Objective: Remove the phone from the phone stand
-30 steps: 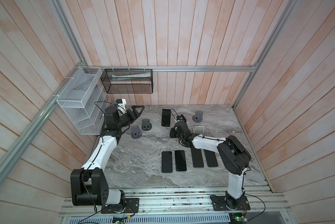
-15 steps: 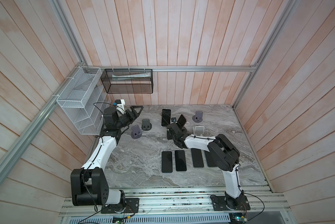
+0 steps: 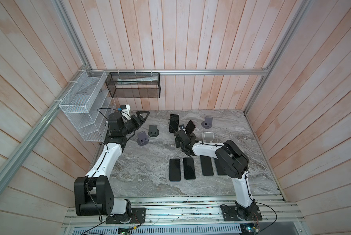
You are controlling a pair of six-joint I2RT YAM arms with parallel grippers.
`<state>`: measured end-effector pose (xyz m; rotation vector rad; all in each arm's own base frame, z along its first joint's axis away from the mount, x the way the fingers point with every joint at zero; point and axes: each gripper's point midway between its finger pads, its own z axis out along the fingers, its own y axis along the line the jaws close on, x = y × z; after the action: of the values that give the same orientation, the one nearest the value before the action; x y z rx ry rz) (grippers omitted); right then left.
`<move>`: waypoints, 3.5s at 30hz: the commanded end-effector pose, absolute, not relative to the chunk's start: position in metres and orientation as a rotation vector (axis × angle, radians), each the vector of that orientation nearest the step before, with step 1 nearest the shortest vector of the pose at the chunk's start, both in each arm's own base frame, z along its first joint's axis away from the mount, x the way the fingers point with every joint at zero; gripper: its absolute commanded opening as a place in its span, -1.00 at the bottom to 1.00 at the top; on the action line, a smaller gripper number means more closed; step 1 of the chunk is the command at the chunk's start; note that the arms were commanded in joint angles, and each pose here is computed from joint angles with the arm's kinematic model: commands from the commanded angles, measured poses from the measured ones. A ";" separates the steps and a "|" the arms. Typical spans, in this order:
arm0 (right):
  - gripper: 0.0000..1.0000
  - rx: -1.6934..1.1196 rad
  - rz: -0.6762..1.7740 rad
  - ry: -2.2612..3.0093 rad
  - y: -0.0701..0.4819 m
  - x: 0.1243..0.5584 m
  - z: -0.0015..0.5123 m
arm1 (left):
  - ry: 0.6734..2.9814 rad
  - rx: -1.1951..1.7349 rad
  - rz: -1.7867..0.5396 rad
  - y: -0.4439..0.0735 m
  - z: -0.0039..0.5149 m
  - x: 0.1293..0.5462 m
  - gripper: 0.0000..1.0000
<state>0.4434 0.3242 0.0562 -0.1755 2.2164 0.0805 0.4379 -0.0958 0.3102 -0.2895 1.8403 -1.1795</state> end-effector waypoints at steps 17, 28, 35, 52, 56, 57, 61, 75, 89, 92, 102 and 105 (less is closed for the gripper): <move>-1.00 -0.162 -0.018 2.246 0.308 0.450 0.049 | 1.833 -0.288 -1.186 -0.093 0.308 0.439 0.78; -1.00 -0.146 -0.023 2.256 0.299 0.448 0.046 | 1.831 -0.285 -1.190 -0.094 0.307 0.439 0.77; -1.00 -0.136 -0.030 2.267 0.292 0.448 0.043 | 1.831 -0.281 -1.197 -0.095 0.307 0.439 0.76; -1.00 -0.116 -0.040 2.263 0.274 0.446 0.050 | 1.833 -0.281 -1.207 -0.095 0.305 0.439 0.75; -1.00 -0.116 -0.051 2.261 0.270 0.446 0.051 | 1.835 -0.280 -1.210 -0.096 0.304 0.439 0.75; -1.00 -0.114 -0.049 2.263 0.270 0.446 0.051 | 1.834 -0.280 -1.208 -0.096 0.305 0.439 0.75; -1.00 -0.114 -0.056 2.265 0.265 0.445 0.051 | 1.835 -0.280 -1.210 -0.096 0.304 0.439 0.75; -1.00 -0.095 -0.076 2.264 0.246 0.443 0.054 | 1.837 -0.281 -1.208 -0.095 0.302 0.440 0.75; -1.00 -0.077 -0.088 2.259 0.235 0.446 0.057 | 1.841 -0.282 -1.209 -0.096 0.301 0.441 0.75; -1.00 -0.073 -0.093 2.258 0.232 0.448 0.058 | 1.841 -0.283 -1.208 -0.096 0.300 0.441 0.74; -1.00 -0.067 -0.102 2.253 0.225 0.452 0.062 | 1.846 -0.278 -1.210 -0.098 0.299 0.441 0.73; -1.00 -0.069 -0.098 2.249 0.225 0.452 0.066 | 1.845 -0.278 -1.209 -0.097 0.300 0.441 0.73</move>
<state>0.4533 0.2331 0.0543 -0.0756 2.2631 -0.0782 0.4401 -0.0967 0.3054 -0.2844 1.8426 -1.2029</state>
